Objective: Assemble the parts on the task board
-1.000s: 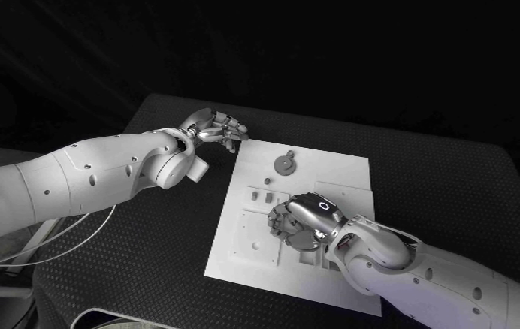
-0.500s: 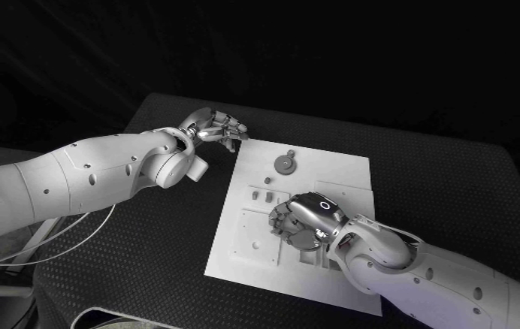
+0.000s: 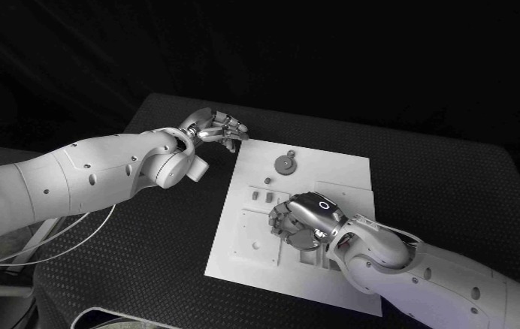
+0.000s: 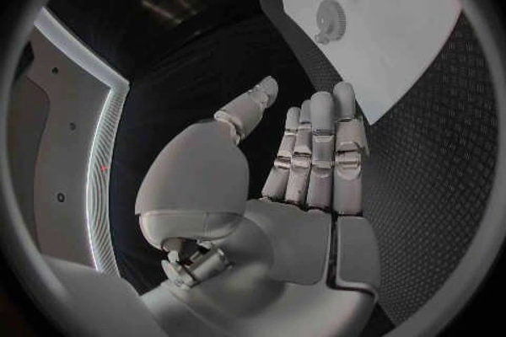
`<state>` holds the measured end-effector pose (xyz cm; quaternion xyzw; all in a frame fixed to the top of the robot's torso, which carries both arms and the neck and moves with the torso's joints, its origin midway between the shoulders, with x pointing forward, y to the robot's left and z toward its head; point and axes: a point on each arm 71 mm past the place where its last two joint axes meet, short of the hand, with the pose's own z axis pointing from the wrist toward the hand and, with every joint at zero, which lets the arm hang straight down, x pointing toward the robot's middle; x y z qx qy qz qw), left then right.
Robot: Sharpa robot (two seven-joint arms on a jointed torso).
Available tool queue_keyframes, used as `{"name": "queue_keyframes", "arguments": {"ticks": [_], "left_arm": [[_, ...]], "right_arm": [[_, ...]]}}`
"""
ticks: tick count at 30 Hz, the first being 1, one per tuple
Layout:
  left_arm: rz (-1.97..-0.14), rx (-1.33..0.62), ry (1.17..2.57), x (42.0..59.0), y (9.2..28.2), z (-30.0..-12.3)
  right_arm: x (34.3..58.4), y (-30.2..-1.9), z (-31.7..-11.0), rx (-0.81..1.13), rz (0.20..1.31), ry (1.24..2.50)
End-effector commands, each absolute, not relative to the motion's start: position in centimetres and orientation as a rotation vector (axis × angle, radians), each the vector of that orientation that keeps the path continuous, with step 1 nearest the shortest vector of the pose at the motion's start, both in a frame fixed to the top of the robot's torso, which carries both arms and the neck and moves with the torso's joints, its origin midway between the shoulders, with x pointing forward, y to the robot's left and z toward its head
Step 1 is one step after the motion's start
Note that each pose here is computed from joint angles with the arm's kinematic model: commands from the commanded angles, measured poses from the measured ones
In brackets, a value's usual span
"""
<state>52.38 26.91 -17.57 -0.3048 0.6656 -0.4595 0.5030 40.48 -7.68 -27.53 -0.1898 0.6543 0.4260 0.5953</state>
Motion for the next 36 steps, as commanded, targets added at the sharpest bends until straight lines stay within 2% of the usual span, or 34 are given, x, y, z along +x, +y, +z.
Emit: {"name": "queue_keyframes", "arguments": {"ticks": [1, 22, 29, 36], "left_arm": [[-1.13, -0.732, 1.611, 52.3, 26.7, -17.5], [-1.13, -0.732, 1.611, 52.3, 26.7, -17.3], [-1.129, -0.732, 1.61, 52.3, 26.7, -17.2], [-1.129, -0.732, 1.609, 52.3, 26.7, -17.2]], "right_arm": [[40.4, -7.6, -27.8, -0.459, 0.976, 1.535], [39.8, -7.3, -28.5, -0.495, 0.989, 1.601], [39.7, -7.3, -29.1, -0.514, 0.96, 1.636], [40.1, -7.7, -29.2, -0.451, 0.974, 1.63]]}}
